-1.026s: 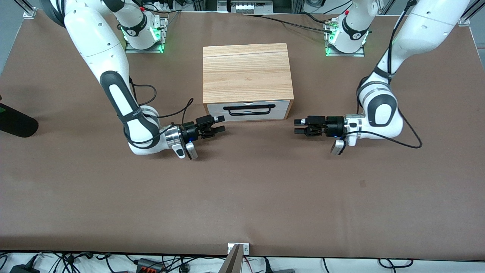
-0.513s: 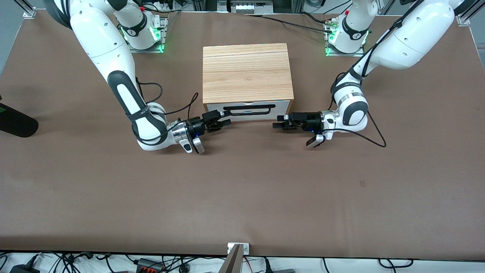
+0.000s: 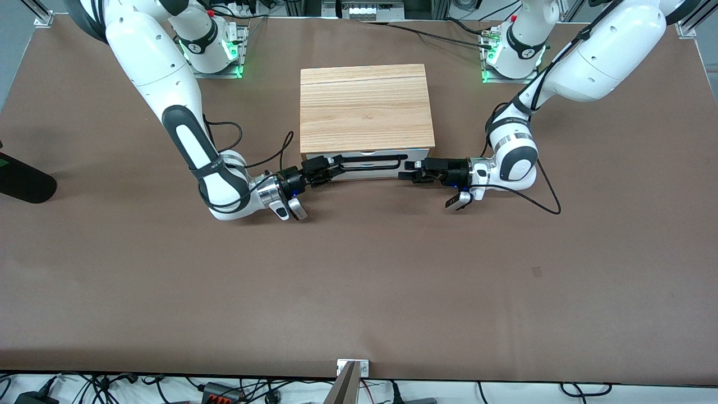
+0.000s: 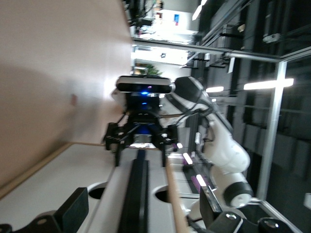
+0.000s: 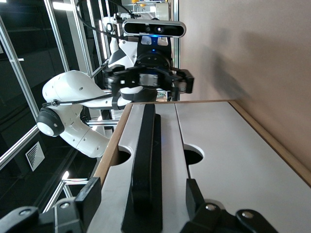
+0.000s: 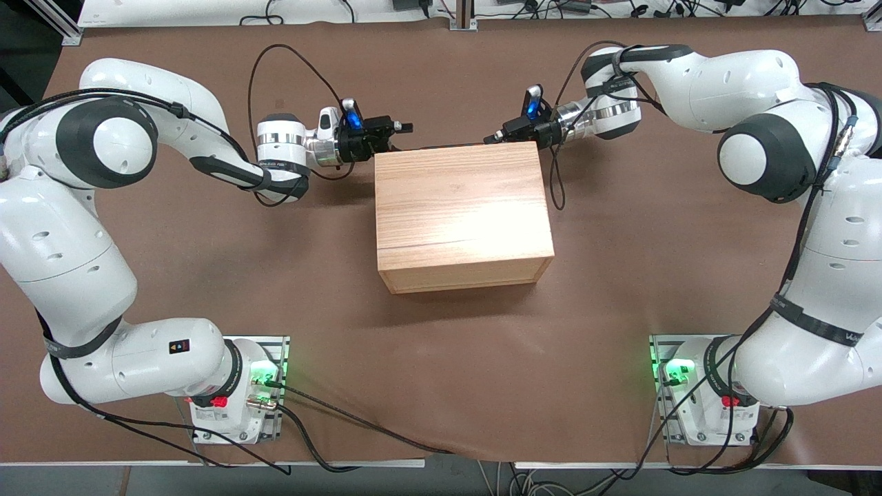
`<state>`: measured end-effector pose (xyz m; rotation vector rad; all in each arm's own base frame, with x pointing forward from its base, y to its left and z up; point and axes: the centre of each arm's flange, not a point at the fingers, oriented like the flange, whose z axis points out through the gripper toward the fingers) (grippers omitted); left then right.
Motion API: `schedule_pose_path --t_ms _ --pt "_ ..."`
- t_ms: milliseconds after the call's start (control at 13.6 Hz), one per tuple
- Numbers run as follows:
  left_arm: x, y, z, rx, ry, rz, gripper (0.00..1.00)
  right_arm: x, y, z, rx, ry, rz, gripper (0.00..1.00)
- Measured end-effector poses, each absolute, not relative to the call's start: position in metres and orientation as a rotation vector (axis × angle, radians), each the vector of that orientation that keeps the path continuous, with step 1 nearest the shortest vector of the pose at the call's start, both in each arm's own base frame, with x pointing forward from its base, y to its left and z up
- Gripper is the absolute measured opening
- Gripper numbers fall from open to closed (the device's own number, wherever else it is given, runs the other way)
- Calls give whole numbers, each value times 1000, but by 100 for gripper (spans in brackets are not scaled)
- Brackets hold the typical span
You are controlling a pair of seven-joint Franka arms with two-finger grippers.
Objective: Pull top drawer with both arms simultaneously
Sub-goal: 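Close both grippers on the black bar handle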
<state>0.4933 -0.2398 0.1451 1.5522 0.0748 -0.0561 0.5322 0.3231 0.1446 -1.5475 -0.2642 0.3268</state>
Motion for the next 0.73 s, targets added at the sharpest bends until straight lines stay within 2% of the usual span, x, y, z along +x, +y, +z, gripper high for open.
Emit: schedule_pose_path --t_ms 73,293,366,513,586,660,733 --pt "494 -241 147 1603 57 -56 100 532 323 145 -1548 -264 327 74" --pt "493 -259 167 1667 20 -62 100 532 323 145 -1548 -264 326 38" --pt "492 -262 170 1673 14 -64 100 534 322 144 -1552 -257 320 30" --pt "490 -263 170 1677 11 -69 100 534 322 145 -1551 -256 316 23" --pt "488 -263 168 1679 12 -74 96 535 323 145 -1550 -260 311 18" --pt "486 -262 167 1680 12 -78 95 535 323 145 -1550 -262 310 18" --pt "485 -262 167 1681 12 -80 88 535 323 145 -1550 -262 310 18"
